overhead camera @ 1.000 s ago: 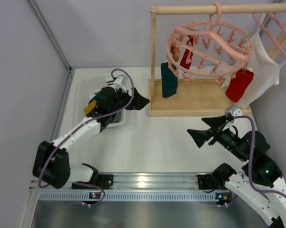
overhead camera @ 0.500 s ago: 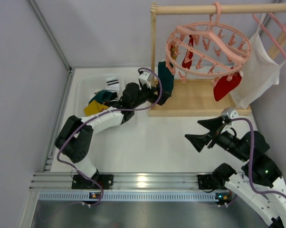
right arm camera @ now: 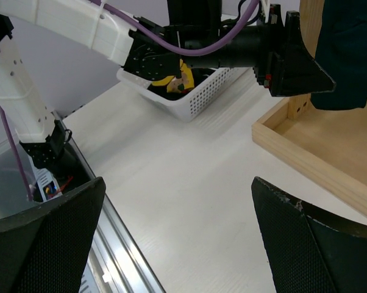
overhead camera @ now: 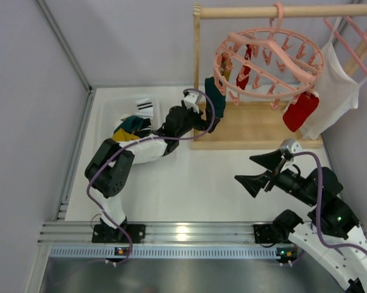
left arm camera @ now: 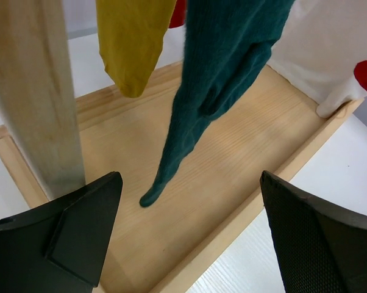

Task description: Remove the socks clipped to the hanger

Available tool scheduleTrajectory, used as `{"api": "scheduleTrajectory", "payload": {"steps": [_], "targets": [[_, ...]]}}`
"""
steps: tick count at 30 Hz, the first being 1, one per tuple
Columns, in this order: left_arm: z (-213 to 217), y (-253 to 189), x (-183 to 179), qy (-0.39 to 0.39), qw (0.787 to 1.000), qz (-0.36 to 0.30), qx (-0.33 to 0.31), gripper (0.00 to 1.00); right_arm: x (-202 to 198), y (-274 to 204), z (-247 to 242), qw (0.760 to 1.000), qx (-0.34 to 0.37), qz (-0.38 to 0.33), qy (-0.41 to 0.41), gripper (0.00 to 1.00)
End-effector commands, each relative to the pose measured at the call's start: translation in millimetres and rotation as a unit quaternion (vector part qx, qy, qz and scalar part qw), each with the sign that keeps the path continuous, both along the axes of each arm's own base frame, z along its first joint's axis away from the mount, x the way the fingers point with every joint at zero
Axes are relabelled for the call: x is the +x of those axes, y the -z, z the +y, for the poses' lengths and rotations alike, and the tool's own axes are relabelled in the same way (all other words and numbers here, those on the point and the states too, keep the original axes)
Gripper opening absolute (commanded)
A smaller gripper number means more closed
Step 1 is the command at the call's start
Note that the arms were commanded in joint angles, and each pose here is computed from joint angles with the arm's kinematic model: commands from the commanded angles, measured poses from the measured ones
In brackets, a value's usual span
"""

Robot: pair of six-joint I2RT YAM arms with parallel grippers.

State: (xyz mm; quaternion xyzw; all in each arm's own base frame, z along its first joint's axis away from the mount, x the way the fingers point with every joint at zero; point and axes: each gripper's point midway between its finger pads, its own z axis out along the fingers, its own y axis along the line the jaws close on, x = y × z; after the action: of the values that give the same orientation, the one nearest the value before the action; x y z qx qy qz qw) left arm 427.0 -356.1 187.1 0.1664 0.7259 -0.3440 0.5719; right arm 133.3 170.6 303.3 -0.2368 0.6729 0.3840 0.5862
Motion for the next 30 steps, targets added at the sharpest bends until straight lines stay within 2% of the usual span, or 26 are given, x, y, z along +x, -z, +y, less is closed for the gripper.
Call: {"api": "scheduleTrajectory", "payload": {"steps": [1,8,9,10,12,13,18,19,20,23,30], "targets": [[-10.7,-46.5,10.7,0.006,0.997,-0.076,-0.033,0.98,4.8,-12.8,5.9,0.999,0.015,-0.028,-0.009,0.99],[-26.8,-51.1,8.9,0.015,0.995,-0.096,-0.037,0.88,5.1,-9.4,9.0,0.999,0.014,-0.026,-0.016,0.99],[-28.7,-50.6,9.0,0.017,0.994,-0.097,-0.038,0.79,4.7,-9.1,9.5,0.999,0.015,-0.026,-0.017,0.99],[-29.5,-52.9,8.5,0.016,0.994,-0.099,-0.04,0.75,5.0,-9.1,9.2,0.999,0.014,-0.026,-0.016,0.99],[-32.9,-55.8,3.7,0.017,0.994,-0.104,-0.041,0.61,5.1,-7.5,8.8,0.999,0.011,-0.027,-0.016,0.99],[-33.9,-57.3,1.8,0.016,0.993,-0.107,-0.039,0.47,6.3,-6.5,8.5,0.999,0.01,-0.027,-0.013,0.99],[-40.1,-64.3,-21.1,0.001,0.993,-0.113,-0.037,0.12,8.2,-14.1,6.4,0.999,0.027,-0.035,-0.003,0.99],[-41.8,-65.7,-25.7,0.003,0.993,-0.114,-0.038,0.1,6.6,-17.1,5.2,0.999,0.034,-0.036,-0.001,0.98],[-38.6,-67.5,-26.2,-0.013,0.993,-0.113,-0.039,0.0,7.0,-19.4,2.9,0.999,0.037,-0.038,0.005,0.98],[-34.6,-80.9,-40.4,-0.034,0.991,-0.118,-0.047,0.0,3.3,-32.0,-7.7,0.997,0.061,-0.048,0.027,0.98],[-38.2,-87.5,-98.7,-0.04,0.991,-0.119,-0.047,0.0,-7.0,-64.2,-44.2,0.987,0.113,-0.062,0.097,0.97]]}}
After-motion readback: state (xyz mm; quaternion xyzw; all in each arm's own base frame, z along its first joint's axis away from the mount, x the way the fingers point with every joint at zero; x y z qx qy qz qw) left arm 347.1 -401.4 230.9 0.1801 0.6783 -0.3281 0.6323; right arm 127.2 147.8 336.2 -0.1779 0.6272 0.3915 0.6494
